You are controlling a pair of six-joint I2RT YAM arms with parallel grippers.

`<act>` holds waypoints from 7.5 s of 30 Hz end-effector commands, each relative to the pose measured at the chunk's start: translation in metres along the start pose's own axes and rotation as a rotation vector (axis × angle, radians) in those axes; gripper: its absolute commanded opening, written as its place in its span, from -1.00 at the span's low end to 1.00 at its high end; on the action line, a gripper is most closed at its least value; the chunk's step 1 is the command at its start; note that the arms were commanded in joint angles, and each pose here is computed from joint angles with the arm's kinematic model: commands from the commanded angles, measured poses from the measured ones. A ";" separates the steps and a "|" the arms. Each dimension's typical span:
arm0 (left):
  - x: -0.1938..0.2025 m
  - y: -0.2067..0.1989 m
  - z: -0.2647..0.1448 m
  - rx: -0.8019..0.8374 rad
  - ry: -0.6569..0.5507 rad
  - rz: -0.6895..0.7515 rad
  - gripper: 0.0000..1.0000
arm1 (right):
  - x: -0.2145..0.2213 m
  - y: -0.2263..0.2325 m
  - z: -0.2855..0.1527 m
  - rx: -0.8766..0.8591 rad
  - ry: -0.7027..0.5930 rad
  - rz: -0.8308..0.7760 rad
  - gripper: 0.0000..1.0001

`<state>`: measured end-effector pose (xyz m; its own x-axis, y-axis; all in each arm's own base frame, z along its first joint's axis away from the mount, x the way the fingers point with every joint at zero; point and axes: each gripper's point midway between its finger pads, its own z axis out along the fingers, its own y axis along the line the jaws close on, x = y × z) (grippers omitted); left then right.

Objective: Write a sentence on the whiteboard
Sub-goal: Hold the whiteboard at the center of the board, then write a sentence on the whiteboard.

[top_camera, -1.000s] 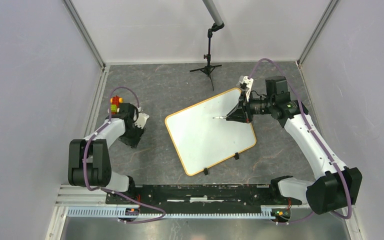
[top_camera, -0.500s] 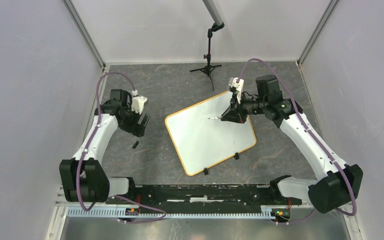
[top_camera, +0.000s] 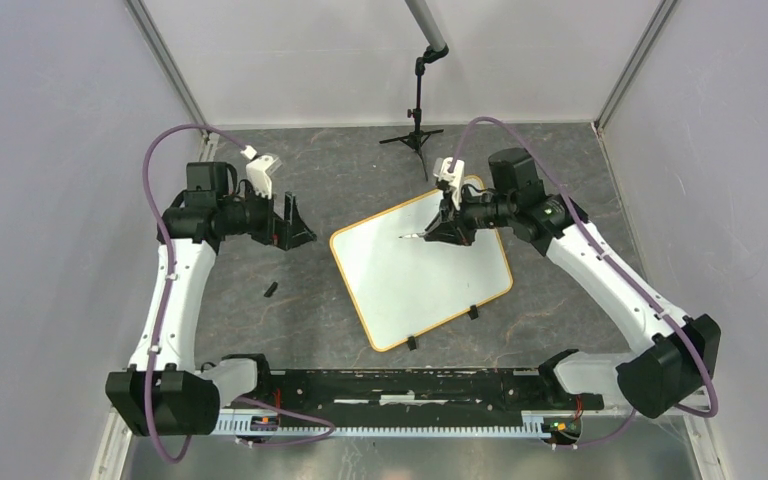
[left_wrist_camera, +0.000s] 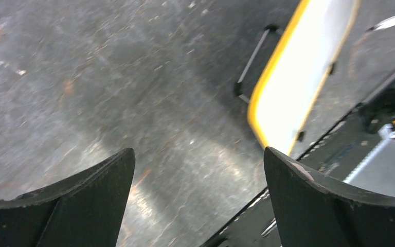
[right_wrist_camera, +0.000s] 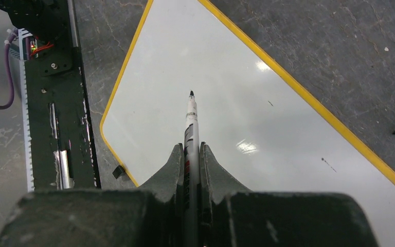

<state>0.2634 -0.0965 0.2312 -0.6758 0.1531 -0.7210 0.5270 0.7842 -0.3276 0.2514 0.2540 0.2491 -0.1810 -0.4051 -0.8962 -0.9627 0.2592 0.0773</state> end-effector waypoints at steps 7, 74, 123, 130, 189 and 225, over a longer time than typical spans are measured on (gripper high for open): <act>-0.009 -0.041 0.016 0.363 -0.031 -0.120 1.00 | -0.024 0.010 0.031 -0.022 -0.036 -0.113 -1.00; -0.010 -0.062 0.075 0.453 0.118 -0.003 -0.95 | -0.039 0.029 0.104 0.045 0.010 -0.249 -1.00; -0.009 -0.062 0.073 0.447 0.111 0.016 -0.95 | -0.053 0.022 0.086 0.047 -0.011 -0.255 -1.00; -0.008 -0.061 0.074 0.445 0.115 0.015 -0.95 | -0.031 0.020 0.091 0.046 0.035 -0.245 -1.00; -0.003 -0.062 0.073 0.466 0.138 0.033 -0.95 | -0.020 0.023 0.080 0.062 0.047 -0.231 -1.00; -0.002 -0.063 0.071 0.464 0.135 0.039 -0.95 | -0.005 0.013 0.067 0.114 0.110 -0.253 -1.00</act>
<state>0.2666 -0.1902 0.2014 -0.7477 0.2573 -0.6122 0.6551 0.4365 -0.6166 0.2350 0.3219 0.2009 0.0091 -0.5867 -0.8097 -0.9778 0.1644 -0.1301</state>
